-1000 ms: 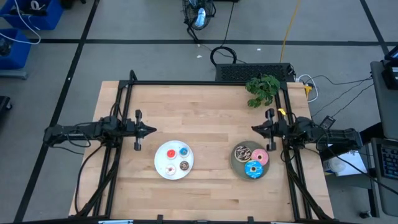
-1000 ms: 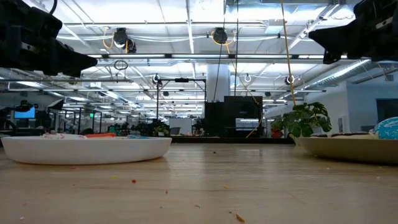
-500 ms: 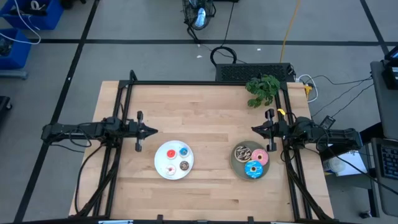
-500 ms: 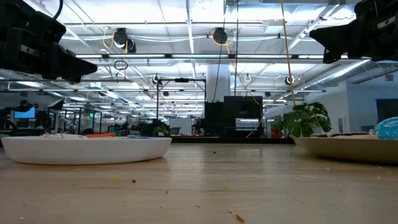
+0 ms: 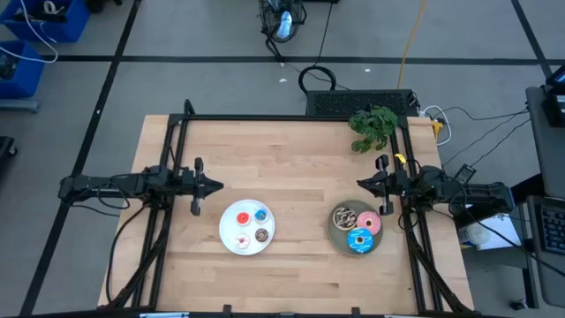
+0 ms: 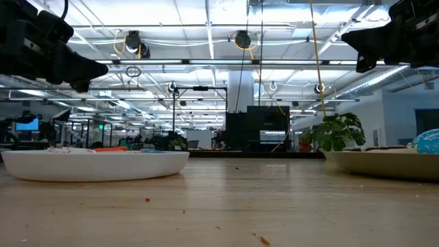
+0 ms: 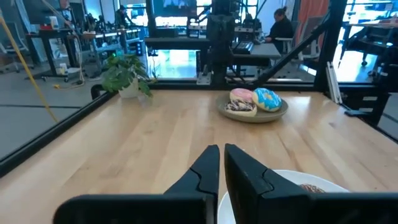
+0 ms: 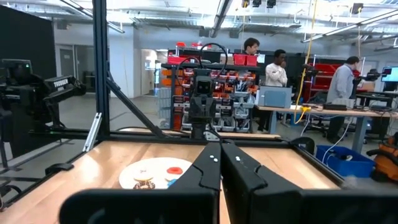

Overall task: Pick & Place donuts
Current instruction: Return to Home Position

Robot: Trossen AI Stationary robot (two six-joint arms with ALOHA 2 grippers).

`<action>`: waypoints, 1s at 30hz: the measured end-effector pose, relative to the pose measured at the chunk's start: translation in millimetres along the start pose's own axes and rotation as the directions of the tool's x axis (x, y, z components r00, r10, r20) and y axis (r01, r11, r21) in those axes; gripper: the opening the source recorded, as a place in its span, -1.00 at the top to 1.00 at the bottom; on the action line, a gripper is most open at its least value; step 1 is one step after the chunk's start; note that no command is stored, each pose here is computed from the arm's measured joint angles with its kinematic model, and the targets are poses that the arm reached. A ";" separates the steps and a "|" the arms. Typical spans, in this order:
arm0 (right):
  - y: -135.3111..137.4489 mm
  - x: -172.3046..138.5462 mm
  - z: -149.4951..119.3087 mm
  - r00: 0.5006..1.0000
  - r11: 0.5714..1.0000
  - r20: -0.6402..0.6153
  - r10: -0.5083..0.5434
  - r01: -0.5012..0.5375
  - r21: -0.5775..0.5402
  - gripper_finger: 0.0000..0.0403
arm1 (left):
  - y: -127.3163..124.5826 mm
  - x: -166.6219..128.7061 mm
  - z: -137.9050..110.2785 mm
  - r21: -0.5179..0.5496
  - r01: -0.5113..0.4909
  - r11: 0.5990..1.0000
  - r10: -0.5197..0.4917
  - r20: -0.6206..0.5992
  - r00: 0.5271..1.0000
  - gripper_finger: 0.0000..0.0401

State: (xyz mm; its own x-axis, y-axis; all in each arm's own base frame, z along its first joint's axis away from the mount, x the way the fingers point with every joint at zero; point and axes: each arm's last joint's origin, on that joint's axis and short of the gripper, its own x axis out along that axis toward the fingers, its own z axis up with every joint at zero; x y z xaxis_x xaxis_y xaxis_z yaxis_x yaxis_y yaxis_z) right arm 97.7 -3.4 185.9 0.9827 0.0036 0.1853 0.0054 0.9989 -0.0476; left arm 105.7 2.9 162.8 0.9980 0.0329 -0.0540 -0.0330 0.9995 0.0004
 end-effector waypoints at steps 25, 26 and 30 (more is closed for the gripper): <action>0.0 0.0 0.0 1.000 1.000 0.000 0.000 0.000 0.000 1.00 | -0.1 0.0 0.5 -0.006 0.005 1.000 -0.005 0.005 1.000 0.82; 0.0 0.0 0.0 1.000 1.000 0.000 0.000 0.000 0.000 1.00 | -0.2 0.0 0.5 -0.005 0.005 1.000 -0.005 0.005 1.000 0.82; 0.0 0.0 0.0 1.000 1.000 0.000 0.000 0.000 0.000 1.00 | -0.2 0.0 0.5 -0.005 0.006 1.000 -0.006 0.005 1.000 0.82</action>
State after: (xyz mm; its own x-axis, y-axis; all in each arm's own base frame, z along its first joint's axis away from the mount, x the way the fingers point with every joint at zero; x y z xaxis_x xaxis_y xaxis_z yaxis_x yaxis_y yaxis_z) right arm 97.7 -3.4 185.9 0.9826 0.0036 0.1855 0.0054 0.9989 -0.0476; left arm 105.7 2.7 163.3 0.9984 0.0274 -0.0486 -0.0277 0.9996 -0.0050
